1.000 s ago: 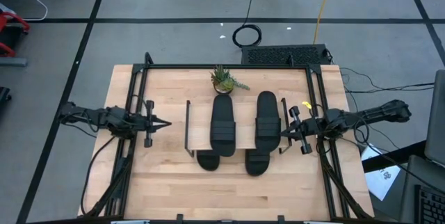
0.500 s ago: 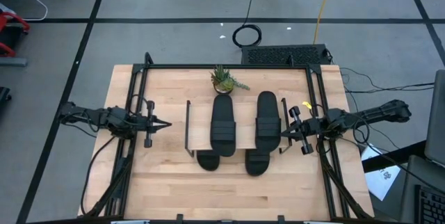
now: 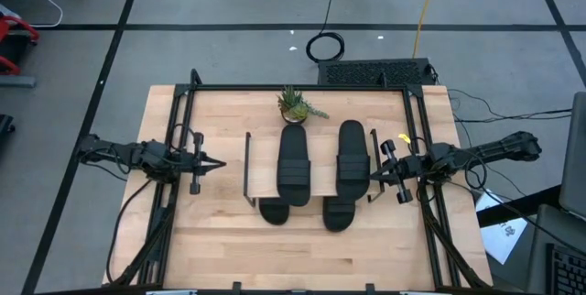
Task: Pick and place slides into the shelf
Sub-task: Return to Home Position
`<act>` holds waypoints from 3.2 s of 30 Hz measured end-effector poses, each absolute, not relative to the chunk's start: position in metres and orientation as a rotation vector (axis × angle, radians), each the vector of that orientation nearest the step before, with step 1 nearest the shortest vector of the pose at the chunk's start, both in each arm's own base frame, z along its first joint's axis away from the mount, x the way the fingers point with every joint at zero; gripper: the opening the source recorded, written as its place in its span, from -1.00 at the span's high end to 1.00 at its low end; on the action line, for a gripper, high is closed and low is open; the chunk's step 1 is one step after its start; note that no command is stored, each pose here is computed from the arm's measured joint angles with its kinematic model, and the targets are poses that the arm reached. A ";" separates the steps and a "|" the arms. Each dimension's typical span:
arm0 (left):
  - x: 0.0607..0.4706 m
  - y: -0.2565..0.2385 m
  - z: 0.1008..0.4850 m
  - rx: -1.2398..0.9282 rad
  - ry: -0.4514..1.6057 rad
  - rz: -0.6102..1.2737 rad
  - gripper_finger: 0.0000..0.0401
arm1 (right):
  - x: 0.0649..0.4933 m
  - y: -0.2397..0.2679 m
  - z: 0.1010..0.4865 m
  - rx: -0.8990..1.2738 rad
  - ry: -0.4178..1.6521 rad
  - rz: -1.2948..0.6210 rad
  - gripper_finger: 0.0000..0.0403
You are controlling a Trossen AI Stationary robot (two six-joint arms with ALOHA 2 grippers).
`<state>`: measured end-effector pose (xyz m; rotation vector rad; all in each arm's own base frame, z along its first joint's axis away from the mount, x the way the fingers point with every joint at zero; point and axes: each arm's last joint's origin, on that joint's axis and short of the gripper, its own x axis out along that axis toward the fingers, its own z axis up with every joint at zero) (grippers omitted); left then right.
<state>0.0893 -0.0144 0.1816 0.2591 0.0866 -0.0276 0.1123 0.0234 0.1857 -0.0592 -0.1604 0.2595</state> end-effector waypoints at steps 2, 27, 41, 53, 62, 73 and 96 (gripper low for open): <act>0.089 -0.014 0.182 0.241 0.088 -0.017 0.95 | 0.112 0.023 0.186 -0.055 -0.161 0.260 1.00; 0.089 -0.014 0.182 0.194 0.087 0.002 0.87 | 0.112 0.023 0.185 -0.056 -0.157 0.260 1.00; 0.089 -0.014 0.182 0.195 0.087 0.003 0.97 | 0.112 0.023 0.185 -0.056 -0.157 0.260 1.00; 0.089 -0.014 0.182 0.195 0.087 0.003 0.87 | 0.112 0.023 0.185 -0.056 -0.157 0.260 1.00; 0.089 -0.014 0.182 0.195 0.087 0.003 0.93 | 0.112 0.023 0.185 -0.056 -0.156 0.260 1.00; 0.089 -0.014 0.182 0.195 0.087 0.003 0.92 | 0.112 0.023 0.185 -0.056 -0.157 0.260 1.00; 0.089 -0.014 0.182 0.195 0.087 0.003 0.94 | 0.112 0.023 0.185 -0.056 -0.156 0.259 1.00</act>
